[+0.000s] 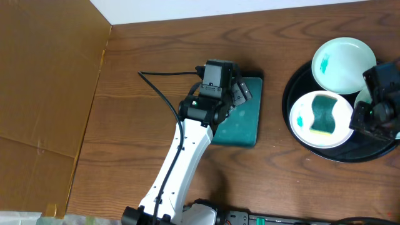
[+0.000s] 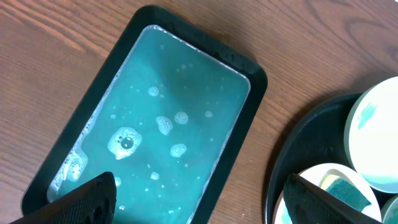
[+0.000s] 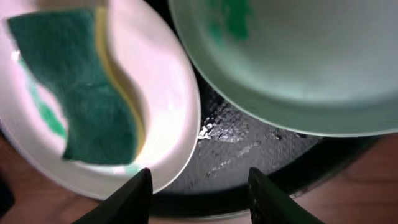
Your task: Clean dirty plates on tray and stack at the side
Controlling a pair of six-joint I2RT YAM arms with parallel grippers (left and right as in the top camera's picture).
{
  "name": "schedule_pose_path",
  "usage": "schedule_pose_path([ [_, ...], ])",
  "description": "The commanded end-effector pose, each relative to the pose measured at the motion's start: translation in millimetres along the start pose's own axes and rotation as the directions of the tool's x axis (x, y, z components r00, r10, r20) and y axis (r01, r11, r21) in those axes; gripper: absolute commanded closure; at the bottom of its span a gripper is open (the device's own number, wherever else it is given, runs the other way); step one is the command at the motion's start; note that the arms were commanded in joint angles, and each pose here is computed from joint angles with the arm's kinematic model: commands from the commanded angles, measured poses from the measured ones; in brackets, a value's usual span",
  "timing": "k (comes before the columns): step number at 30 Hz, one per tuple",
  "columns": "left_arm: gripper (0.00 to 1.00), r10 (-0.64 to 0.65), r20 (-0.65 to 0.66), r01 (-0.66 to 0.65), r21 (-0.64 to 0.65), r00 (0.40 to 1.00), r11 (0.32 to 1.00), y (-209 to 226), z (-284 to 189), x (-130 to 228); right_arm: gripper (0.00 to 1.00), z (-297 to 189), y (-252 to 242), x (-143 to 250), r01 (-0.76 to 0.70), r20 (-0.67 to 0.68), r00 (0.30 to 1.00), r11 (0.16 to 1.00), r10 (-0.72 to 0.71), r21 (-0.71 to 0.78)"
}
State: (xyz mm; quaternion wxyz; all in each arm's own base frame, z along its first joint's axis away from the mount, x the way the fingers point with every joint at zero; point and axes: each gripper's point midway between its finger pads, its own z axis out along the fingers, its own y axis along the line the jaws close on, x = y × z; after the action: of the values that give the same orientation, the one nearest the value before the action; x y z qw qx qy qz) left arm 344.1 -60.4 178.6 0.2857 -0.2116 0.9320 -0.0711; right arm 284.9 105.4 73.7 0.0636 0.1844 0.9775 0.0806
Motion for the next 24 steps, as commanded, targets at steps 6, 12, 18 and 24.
schedule_pose_path([
  [6,0.14,0.002,0.013,-0.002,-0.014,1.0,1.0,4,-2,-2,0.53,26,-8,2,-0.077,0.048,0.996,0.997,0.076,0.005],
  [12,0.14,0.002,0.013,-0.002,-0.014,1.0,1.0,4,-2,-3,0.5,33,-2,-6,-0.084,0.088,0.992,0.996,0.087,-0.037],
  [18,0.14,0.003,0.005,-0.003,-0.018,1.0,1.0,5,-2,-1,0.5,40,-6,-9,-0.119,0.1,0.988,0.993,0.12,-0.018],
  [24,0.14,0.004,0.002,-0.004,-0.02,1.0,1.0,5,-2,0,0.52,60,1,-4,-0.111,0.04,0.993,0.993,0.113,-0.035],
])
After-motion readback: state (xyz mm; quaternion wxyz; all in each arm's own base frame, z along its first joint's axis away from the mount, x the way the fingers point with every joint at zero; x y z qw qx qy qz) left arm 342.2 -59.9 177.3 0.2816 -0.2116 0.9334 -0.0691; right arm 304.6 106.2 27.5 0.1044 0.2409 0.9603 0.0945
